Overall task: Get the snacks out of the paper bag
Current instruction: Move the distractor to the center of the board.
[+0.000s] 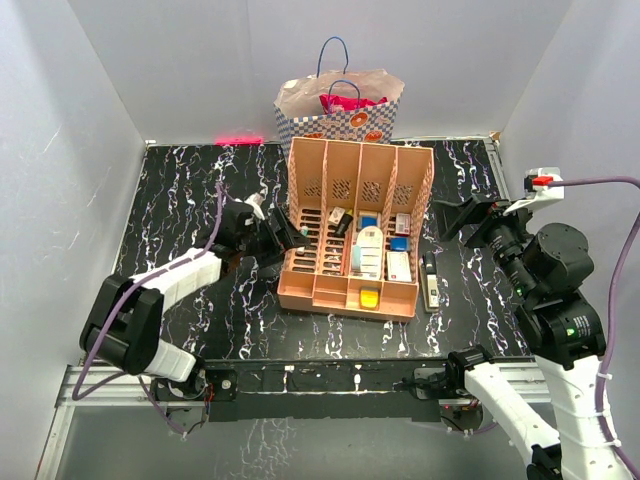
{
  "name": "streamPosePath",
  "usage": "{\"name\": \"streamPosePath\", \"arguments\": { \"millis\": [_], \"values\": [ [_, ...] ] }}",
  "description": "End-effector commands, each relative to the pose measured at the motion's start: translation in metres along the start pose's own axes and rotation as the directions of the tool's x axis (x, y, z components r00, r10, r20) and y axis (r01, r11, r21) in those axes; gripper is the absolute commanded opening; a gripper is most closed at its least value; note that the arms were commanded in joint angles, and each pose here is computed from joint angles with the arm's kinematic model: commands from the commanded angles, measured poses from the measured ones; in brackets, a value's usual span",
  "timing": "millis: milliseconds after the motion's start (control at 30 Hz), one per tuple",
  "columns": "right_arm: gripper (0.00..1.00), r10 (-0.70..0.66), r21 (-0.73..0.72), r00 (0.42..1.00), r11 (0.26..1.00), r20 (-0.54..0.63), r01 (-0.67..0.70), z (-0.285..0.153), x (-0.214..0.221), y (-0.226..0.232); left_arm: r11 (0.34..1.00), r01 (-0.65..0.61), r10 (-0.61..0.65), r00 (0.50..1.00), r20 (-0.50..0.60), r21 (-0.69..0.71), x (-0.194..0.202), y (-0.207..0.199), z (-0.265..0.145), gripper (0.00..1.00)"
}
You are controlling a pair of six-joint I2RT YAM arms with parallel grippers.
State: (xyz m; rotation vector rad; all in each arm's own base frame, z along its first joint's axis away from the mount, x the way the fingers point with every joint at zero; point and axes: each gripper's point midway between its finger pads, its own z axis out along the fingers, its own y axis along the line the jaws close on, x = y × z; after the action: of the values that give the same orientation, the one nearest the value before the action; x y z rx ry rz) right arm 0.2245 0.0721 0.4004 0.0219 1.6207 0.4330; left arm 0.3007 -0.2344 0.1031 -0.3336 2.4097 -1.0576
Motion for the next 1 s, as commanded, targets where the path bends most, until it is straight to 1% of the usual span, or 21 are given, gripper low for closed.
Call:
{"name": "streamPosePath", "arguments": {
  "millis": [0,300,500,833,967],
  "values": [
    [0.98,-0.01,-0.027,0.998,1.0,0.061,0.012,0.001,-0.014,0.006,0.976,-0.048,0.05,0.999,-0.004,0.212,0.0,-0.066,0.009,0.98],
    [0.98,-0.019,-0.024,0.998,1.0,0.052,0.02,0.003,-0.01,0.004,0.961,-0.077,0.099,0.993,-0.071,0.265,0.031,-0.104,0.049,0.98],
    [0.98,-0.033,-0.008,0.998,0.999,0.049,0.034,0.001,-0.009,0.001,0.951,-0.09,0.11,0.993,-0.052,0.295,0.031,-0.117,0.053,0.98],
    [0.98,-0.035,-0.017,0.998,0.999,0.052,0.036,0.002,-0.012,0.003,0.925,-0.116,0.165,0.98,-0.109,0.361,0.061,-0.147,0.073,0.99],
    [0.98,-0.038,-0.01,0.998,0.999,0.047,0.038,0.002,-0.009,0.001,0.93,-0.149,0.193,0.976,-0.1,0.335,0.063,-0.146,0.071,0.98]
  ]
}}
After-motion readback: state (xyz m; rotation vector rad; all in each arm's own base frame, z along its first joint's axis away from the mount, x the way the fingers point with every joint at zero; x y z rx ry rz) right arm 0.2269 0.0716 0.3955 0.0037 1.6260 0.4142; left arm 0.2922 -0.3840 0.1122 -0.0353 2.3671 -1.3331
